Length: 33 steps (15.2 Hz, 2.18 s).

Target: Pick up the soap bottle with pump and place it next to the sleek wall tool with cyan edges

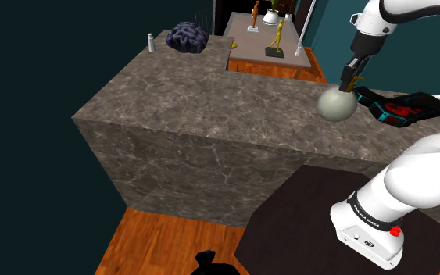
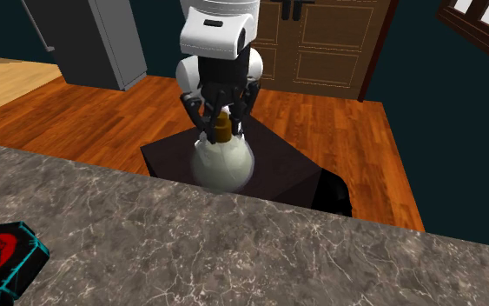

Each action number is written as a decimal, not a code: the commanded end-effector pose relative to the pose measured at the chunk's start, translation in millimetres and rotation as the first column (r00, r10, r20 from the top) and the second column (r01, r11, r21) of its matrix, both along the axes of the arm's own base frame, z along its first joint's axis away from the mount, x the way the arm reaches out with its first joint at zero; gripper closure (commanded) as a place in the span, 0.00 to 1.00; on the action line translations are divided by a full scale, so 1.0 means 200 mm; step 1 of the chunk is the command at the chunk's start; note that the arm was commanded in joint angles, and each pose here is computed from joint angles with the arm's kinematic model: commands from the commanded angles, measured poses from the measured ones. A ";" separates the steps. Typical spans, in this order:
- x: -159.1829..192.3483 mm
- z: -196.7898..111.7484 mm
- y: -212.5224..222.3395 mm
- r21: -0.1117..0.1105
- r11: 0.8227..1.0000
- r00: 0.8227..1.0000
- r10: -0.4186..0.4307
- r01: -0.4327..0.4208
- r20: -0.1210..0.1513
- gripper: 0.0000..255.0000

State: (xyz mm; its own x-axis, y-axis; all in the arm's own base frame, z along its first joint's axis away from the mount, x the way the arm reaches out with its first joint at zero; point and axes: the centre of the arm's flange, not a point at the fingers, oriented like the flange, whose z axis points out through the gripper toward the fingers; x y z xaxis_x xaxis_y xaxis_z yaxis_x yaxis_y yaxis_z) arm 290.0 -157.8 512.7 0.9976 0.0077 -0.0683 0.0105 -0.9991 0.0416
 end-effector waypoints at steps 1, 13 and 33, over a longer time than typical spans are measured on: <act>0.00 0.06 0.01 0.000 1.000 1.000 0.000 0.000 0.000 1.00; 0.00 0.37 0.01 0.000 1.000 1.000 0.000 0.000 0.000 1.00; -0.51 0.55 -0.68 0.000 1.000 1.000 0.000 0.000 0.000 1.00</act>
